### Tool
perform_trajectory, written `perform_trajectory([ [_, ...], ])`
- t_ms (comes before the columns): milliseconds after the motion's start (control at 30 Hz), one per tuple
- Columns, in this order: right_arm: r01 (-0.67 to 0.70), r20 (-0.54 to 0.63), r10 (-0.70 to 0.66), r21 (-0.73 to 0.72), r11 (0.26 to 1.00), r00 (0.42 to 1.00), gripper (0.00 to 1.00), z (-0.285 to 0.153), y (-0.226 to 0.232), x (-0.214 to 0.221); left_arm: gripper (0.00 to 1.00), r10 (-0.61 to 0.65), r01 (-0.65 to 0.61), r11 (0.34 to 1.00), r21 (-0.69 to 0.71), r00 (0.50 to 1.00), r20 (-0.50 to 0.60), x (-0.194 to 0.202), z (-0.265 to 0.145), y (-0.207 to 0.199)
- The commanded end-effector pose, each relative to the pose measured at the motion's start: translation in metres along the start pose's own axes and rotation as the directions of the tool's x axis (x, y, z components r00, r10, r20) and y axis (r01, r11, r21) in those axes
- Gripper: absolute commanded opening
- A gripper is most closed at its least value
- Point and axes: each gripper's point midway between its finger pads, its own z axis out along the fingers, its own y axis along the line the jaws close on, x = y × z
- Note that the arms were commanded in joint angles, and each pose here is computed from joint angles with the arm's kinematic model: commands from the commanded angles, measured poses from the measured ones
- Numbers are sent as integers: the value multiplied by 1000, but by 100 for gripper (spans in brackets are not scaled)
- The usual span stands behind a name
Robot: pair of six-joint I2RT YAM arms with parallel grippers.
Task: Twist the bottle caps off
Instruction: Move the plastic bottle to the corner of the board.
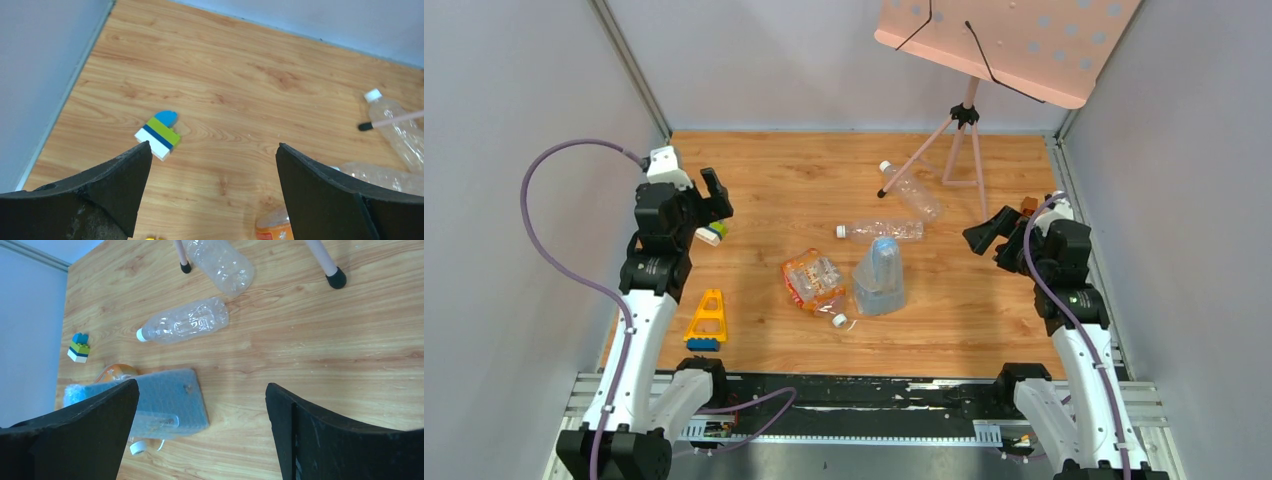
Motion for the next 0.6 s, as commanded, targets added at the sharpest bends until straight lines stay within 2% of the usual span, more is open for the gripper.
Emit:
perform_trajectory([
  [0, 23, 57, -16, -124, 992, 998, 100, -13, 36, -28, 100, -56, 69, 992, -109, 992, 117, -28, -17, 18],
  [100, 62, 35, -55, -252, 966, 998, 100, -24, 65, -32, 100, 13, -14, 1000, 13, 996, 93, -21, -24, -1],
  [233, 85, -20, -100, -382, 920, 995, 100, -39, 100, -30, 100, -120, 117, 992, 41, 988, 98, -12, -35, -6],
  [400, 230, 19, -241, -376, 898, 970, 100, -49, 135, -31, 100, -140, 110, 980, 165, 973, 186, -26, -49, -24],
  [567, 347, 37, -361, -378, 858, 932, 100, -50, 175, -19, 100, -176, 136, 967, 215, 968, 178, -26, -51, -33],
])
